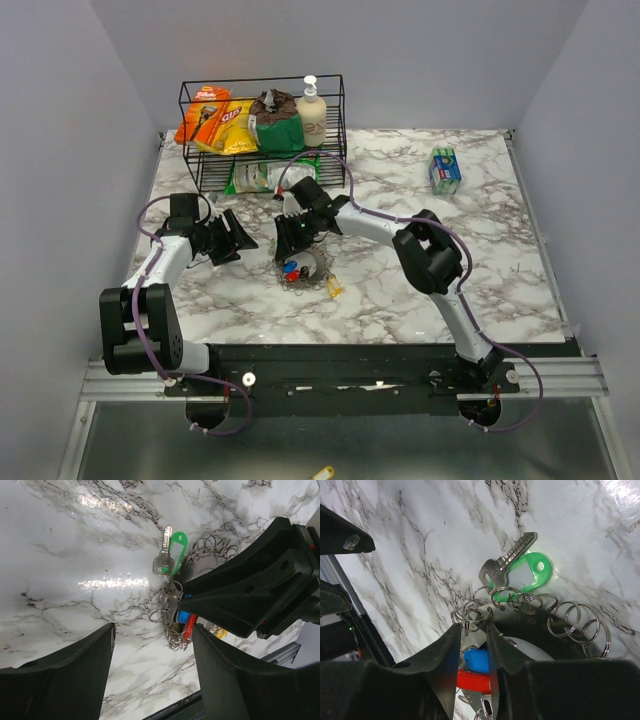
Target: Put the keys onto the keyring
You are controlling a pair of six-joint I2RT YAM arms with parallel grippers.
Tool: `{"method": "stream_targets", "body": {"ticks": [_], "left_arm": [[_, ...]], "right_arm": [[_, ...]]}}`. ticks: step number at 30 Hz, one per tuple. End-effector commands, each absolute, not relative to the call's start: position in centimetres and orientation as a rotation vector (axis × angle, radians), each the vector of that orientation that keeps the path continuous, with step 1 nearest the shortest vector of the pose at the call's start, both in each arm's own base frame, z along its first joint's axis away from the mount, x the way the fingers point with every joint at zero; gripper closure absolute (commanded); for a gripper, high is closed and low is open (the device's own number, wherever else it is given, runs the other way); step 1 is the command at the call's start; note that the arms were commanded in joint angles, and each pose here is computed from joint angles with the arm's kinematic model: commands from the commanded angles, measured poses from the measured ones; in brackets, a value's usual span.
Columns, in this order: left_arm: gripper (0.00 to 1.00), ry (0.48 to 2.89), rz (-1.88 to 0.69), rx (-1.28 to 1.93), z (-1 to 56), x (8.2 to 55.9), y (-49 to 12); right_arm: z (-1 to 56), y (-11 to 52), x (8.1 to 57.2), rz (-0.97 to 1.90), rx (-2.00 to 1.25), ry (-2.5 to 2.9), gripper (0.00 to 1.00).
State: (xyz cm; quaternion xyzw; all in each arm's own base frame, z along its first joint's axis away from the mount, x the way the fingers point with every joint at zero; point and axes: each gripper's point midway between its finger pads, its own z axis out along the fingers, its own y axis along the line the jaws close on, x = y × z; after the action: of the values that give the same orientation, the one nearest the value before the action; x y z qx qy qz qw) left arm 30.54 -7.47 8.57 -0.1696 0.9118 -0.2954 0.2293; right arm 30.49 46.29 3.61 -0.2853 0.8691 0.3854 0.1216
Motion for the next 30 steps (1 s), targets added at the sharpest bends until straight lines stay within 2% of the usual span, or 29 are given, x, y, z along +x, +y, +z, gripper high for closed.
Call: {"method": "stream_targets", "body": {"ticks": [1, 10, 14, 16, 22, 30], "left_arm": [[0.28, 2.491, -0.842, -0.438, 9.0, 30.9, -7.6], [0.28, 2.489, -0.842, -0.435, 9.0, 30.8, -7.7], [0.28, 2.49, -0.843, -0.437, 9.1, 30.8, -7.7], [0.28, 2.484, -0.84, -0.432, 9.2, 30.8, -7.6], [0.28, 2.469, -0.858, -0.408, 9.7, 30.7, -7.9], [0.28, 2.391, -0.924, -0.346, 11.7, 30.8, -8.7]], "right_arm": [[3.3, 46.2, 28.8, 1.114, -0.874, 2.567, 0.64], [2.4, 46.6, 28.3, 1.1, -0.876, 2.589, 0.68], [2.2, 46.4, 28.5, 1.078, -0.868, 2.593, 0.91], [2.3, 46.3, 28.5, 1.074, -0.872, 2.588, 0.99], [3.2, 45.8, 28.7, 1.043, -0.891, 2.555, 1.0], [7.3, 45.3, 28.4, 1.069, -0.957, 2.415, 1.0]]}}
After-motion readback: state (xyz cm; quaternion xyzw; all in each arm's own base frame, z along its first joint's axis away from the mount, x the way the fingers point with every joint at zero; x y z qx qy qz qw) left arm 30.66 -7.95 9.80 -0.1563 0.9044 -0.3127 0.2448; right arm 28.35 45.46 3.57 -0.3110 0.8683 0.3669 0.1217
